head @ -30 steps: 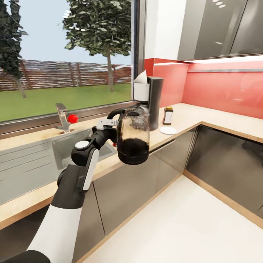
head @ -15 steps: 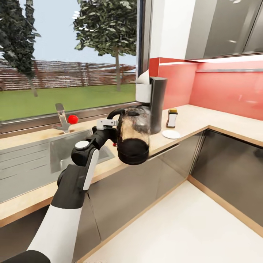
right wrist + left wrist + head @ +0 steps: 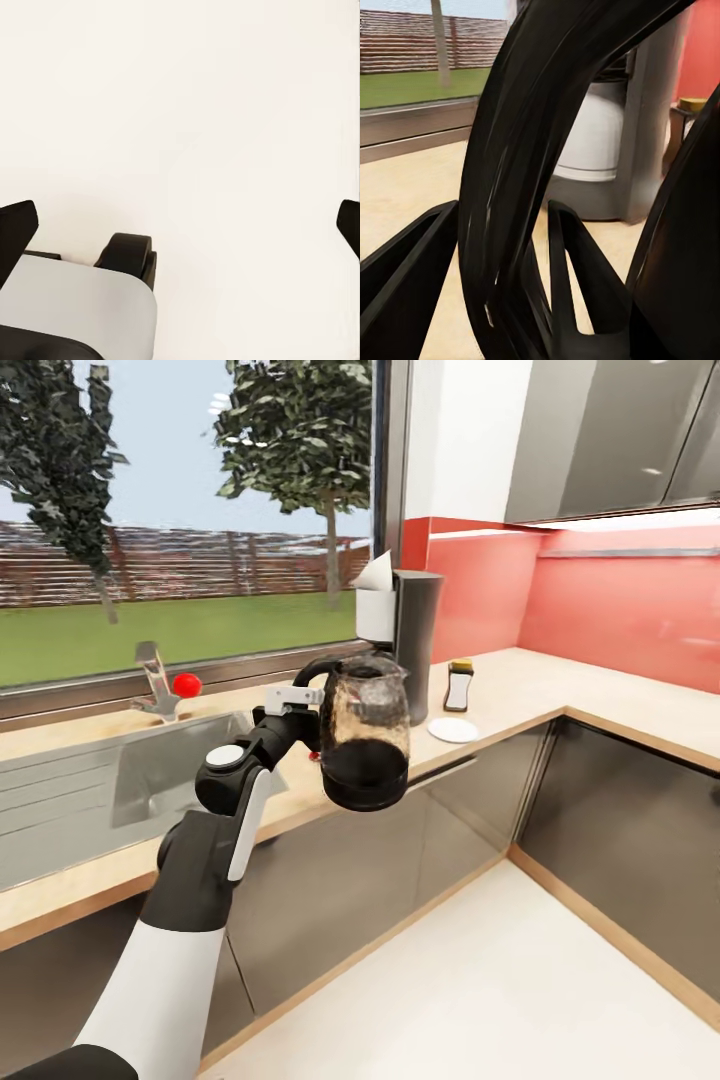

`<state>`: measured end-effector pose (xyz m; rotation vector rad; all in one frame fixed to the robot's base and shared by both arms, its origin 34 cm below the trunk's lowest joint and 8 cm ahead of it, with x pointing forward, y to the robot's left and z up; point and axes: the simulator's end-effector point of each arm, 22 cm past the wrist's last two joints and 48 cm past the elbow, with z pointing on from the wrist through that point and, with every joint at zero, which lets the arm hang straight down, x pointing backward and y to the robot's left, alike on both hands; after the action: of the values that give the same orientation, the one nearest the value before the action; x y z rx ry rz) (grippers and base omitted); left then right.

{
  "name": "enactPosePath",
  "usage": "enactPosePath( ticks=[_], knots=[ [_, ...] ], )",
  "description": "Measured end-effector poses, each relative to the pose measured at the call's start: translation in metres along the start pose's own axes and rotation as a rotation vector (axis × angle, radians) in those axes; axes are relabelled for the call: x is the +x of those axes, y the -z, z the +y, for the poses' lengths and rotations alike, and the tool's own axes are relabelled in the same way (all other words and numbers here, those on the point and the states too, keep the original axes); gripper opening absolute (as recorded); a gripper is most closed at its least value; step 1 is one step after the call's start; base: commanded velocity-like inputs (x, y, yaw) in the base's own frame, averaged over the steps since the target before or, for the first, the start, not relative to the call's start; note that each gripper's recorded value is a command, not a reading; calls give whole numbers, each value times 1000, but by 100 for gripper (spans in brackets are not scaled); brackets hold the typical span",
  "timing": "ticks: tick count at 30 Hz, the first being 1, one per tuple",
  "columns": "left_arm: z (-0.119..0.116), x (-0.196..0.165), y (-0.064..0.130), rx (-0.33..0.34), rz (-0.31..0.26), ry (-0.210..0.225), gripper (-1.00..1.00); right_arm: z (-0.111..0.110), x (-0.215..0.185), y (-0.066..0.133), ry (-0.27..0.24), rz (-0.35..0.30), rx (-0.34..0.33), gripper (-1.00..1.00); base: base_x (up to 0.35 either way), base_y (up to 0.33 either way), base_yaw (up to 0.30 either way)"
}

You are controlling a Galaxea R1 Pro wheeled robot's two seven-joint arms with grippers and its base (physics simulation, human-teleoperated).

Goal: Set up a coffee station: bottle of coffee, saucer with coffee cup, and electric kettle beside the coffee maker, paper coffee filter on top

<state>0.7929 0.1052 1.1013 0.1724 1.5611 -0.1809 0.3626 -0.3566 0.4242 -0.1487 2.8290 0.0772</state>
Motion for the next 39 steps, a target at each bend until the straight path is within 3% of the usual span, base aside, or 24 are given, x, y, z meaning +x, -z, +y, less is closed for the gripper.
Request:
enactPosePath(
  ticks=[14, 27, 39],
  knots=[
    [0, -5, 2, -1, -7, -1, -100, 0, -3, 1, 0, -7, 1, 100, 0, -207, 252],
    [0, -7, 4, -1, -11, -2, -100, 0, -5, 1, 1, -11, 1, 100, 0, -236, 115],
    [-1, -14, 7, 0, -20, -4, -100, -1, -8, 2, 1, -20, 2, 100, 0, -28, 247]
  ],
)
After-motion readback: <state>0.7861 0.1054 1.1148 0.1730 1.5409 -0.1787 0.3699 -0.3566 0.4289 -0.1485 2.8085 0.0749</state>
